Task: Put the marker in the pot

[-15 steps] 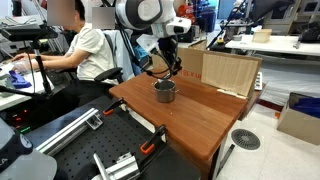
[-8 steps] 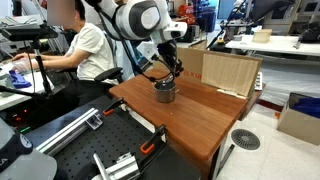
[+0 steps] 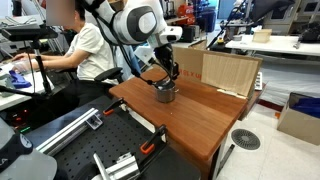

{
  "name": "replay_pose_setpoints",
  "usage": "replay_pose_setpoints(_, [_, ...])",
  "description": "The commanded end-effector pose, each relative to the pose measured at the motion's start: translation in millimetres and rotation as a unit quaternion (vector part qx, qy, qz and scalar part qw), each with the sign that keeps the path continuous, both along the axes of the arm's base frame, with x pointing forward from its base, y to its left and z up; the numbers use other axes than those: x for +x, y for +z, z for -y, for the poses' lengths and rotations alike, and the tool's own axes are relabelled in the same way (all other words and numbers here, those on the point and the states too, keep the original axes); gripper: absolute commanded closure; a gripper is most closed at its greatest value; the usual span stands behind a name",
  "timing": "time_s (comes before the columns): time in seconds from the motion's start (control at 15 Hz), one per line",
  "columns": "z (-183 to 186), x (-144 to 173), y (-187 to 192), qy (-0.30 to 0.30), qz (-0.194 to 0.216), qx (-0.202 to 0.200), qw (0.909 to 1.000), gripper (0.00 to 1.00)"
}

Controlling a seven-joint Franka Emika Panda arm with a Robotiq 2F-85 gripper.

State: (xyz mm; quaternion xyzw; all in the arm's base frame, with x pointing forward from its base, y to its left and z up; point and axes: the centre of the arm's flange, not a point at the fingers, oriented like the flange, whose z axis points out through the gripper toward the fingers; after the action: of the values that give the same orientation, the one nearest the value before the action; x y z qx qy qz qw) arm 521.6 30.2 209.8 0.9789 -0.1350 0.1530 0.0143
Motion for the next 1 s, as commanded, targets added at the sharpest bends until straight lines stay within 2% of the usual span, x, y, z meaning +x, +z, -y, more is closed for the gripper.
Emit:
replay_pose_setpoints(0.0, [-2, 2, 1, 0.006, -0.009, 0.008, 0.9999, 0.33])
replay_pose_setpoints(0.27, [-7, 2, 2, 0.009, -0.013, 0.018, 0.9997, 0.03])
replay_pose_setpoints(0.33, [-8, 1, 4, 0.008, -0.010, 0.020, 0.9997, 0.00])
replay_pose_setpoints(0.53, [-8, -3, 13, 0.012, -0.007, 0.032, 0.9994, 0.00])
replay_pose_setpoints(0.93, [-4, -29, 58, 0.016, 0.008, 0.064, 0.9978, 0.00])
